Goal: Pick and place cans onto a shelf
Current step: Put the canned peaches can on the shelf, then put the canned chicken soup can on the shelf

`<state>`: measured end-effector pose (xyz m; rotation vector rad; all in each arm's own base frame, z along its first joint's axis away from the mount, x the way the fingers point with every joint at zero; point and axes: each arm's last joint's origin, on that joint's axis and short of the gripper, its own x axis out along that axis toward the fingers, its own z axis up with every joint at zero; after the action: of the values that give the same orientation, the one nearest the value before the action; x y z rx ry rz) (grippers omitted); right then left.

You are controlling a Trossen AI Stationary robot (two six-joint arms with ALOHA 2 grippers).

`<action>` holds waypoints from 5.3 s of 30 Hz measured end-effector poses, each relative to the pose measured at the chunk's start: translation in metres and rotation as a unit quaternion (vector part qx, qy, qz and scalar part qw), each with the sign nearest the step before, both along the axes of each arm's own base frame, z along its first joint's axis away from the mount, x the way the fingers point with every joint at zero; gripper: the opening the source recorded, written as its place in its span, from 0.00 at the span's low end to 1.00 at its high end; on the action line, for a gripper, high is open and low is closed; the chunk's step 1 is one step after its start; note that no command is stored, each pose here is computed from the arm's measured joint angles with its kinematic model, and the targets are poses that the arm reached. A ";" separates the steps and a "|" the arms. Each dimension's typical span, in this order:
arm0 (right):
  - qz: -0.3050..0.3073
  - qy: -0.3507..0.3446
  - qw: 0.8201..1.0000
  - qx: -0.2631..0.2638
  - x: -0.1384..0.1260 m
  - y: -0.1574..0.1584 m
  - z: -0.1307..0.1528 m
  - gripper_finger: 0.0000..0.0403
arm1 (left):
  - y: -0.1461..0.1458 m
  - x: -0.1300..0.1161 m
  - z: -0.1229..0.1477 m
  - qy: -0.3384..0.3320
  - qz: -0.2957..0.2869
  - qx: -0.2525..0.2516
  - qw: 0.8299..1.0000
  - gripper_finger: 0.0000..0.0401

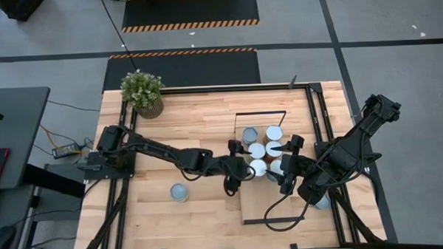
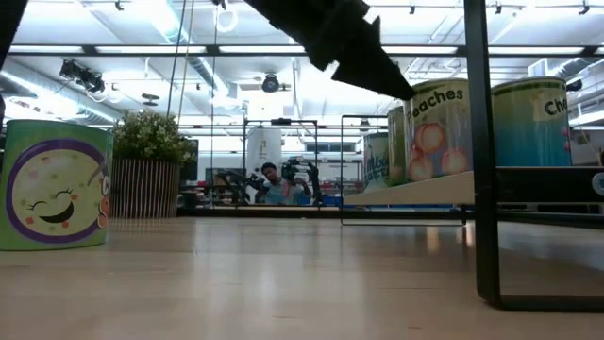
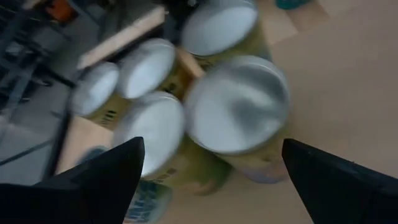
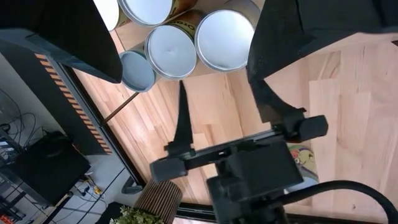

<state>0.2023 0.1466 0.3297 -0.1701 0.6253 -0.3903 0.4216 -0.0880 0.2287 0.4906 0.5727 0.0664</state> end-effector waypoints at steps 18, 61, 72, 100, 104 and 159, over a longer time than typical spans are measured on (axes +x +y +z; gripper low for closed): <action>0.009 -0.021 1.000 0.008 0.008 0.004 -0.018 0.87 | -0.033 -0.112 0.048 0.288 -0.090 -0.179 0.936 0.96; 0.066 -0.059 0.996 0.033 0.028 0.017 -0.018 0.87 | -0.046 -0.236 -0.075 0.144 0.147 -0.296 0.933 0.96; 0.066 -0.062 0.995 0.035 0.028 0.018 -0.018 0.87 | -0.045 -0.213 -0.092 0.144 0.143 -0.312 0.928 0.75; 0.071 -0.073 0.995 0.011 0.020 0.021 -0.003 0.87 | -0.039 -0.036 -0.021 0.052 -0.024 -0.238 0.970 0.72; 0.073 -0.073 0.995 0.012 0.019 0.022 -0.003 0.87 | -0.031 -0.016 -0.032 0.070 -0.042 -0.240 0.967 0.72; 0.074 -0.074 0.994 0.012 0.019 0.022 -0.003 0.87 | -0.043 0.007 -0.053 0.044 -0.110 -0.231 0.966 0.98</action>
<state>0.2215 0.1687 0.3262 -0.1629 0.4683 -0.2498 0.4282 -0.1314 0.1752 0.0994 0.5953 -0.2969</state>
